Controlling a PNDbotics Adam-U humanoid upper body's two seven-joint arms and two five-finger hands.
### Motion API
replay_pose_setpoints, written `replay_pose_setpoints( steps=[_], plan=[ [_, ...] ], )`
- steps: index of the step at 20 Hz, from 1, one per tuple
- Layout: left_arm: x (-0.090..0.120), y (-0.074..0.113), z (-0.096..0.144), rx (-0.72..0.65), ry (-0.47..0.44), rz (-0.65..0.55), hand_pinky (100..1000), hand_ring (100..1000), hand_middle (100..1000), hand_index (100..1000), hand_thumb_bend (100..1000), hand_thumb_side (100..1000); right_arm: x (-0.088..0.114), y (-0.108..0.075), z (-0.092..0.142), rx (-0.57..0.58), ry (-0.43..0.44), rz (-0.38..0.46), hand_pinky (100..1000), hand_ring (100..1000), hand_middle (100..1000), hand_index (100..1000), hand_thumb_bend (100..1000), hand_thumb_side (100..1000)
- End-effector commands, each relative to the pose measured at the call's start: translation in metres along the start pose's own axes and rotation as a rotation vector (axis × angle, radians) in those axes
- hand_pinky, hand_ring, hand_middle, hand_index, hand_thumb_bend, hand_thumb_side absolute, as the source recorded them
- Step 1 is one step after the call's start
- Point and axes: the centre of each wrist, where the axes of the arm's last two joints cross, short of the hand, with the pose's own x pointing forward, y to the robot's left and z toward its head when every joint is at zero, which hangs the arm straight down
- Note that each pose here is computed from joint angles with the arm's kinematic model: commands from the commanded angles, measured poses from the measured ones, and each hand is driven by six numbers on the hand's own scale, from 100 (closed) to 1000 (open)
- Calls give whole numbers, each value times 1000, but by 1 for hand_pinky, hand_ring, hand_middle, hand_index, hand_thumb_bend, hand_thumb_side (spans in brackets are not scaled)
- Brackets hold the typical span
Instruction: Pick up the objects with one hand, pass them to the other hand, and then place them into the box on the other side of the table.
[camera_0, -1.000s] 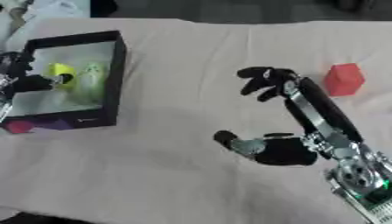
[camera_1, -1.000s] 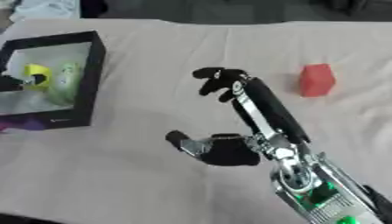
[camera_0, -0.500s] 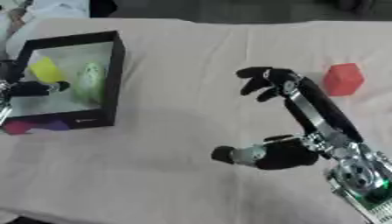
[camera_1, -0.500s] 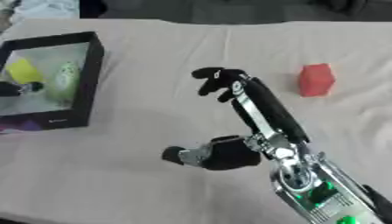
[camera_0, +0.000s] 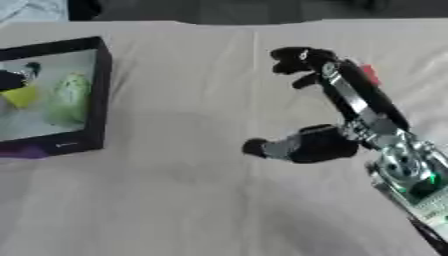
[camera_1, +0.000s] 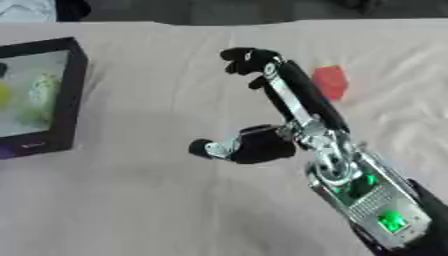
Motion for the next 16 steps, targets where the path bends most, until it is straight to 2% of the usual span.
replay_pose_setpoints(
  steps=[1,2,3,5,9,14,16],
  plan=[
    [21,7,11,34,-125,67,685,657,644,731,435,365,0,-25,-4,15,22,15,728,815,759,845,685,170],
    [23,6,15,31,-153,87,684,656,641,729,432,363,-3,-32,-6,25,30,19,734,816,771,841,578,180],
    [24,5,20,27,-178,106,684,653,637,725,431,361,-6,-38,-9,37,37,25,741,821,782,843,650,161],
    [28,6,28,19,-227,143,683,652,635,722,429,362,-12,-49,-16,68,48,41,752,829,781,847,636,132],
    [36,9,46,3,-306,208,682,652,631,718,425,362,-28,-63,-30,149,93,52,782,847,769,857,645,134],
    [46,12,58,-12,-311,223,683,652,629,718,421,367,-48,-78,-45,218,142,109,820,864,786,856,598,123],
    [47,12,60,-19,-311,222,683,652,629,717,420,370,-58,-83,-48,241,162,152,835,871,796,858,510,100]
  ],
)
